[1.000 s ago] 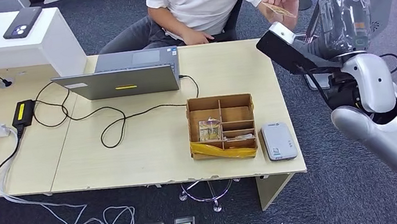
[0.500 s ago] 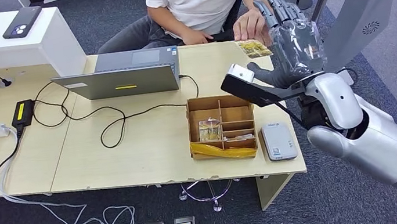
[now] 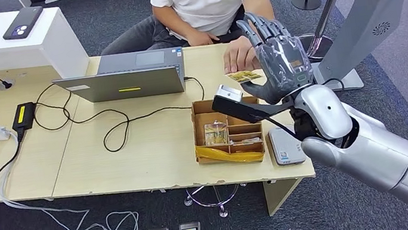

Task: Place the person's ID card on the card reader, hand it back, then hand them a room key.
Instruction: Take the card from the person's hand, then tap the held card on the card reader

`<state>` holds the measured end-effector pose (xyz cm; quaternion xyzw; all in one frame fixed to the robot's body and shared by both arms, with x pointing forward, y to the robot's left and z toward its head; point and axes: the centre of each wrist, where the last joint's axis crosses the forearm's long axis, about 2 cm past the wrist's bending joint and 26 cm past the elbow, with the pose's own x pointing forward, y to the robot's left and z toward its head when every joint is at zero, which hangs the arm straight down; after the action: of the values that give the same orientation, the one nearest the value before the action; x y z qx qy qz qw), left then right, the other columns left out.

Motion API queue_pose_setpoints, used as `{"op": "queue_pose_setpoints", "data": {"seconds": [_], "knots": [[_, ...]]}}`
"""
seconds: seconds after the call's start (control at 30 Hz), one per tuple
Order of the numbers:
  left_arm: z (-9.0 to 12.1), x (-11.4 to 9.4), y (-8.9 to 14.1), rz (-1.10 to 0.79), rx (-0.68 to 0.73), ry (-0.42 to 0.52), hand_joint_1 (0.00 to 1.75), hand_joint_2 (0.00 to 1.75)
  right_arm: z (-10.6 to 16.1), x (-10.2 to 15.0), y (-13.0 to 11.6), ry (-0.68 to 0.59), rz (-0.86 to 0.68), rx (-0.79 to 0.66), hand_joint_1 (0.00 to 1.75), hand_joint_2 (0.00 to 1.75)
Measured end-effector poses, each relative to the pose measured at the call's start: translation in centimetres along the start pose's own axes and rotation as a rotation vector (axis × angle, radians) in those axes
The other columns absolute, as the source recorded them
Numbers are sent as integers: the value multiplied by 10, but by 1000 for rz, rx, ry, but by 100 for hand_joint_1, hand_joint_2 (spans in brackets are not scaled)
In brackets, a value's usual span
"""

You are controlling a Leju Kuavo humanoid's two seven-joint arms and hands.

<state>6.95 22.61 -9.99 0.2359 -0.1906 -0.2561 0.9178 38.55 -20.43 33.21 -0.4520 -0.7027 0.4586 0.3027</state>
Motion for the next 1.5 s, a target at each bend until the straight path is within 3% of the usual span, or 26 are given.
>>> {"op": "queue_pose_setpoints", "data": {"seconds": [0.13, 1.1, 1.5], "knots": [[0, 0, 0, 0, 0, 0, 0, 0, -2, 1, 3, -5, -3, 13, 175, 175], [0, -1, 1, 0, 4, 2, 0, 0, -9, 0, 10, 17, -26, 34, 175, 175], [0, -1, 1, 5, 10, 5, 0, 0, 5, -17, 29, 86, -54, 99, 175, 175]]}}
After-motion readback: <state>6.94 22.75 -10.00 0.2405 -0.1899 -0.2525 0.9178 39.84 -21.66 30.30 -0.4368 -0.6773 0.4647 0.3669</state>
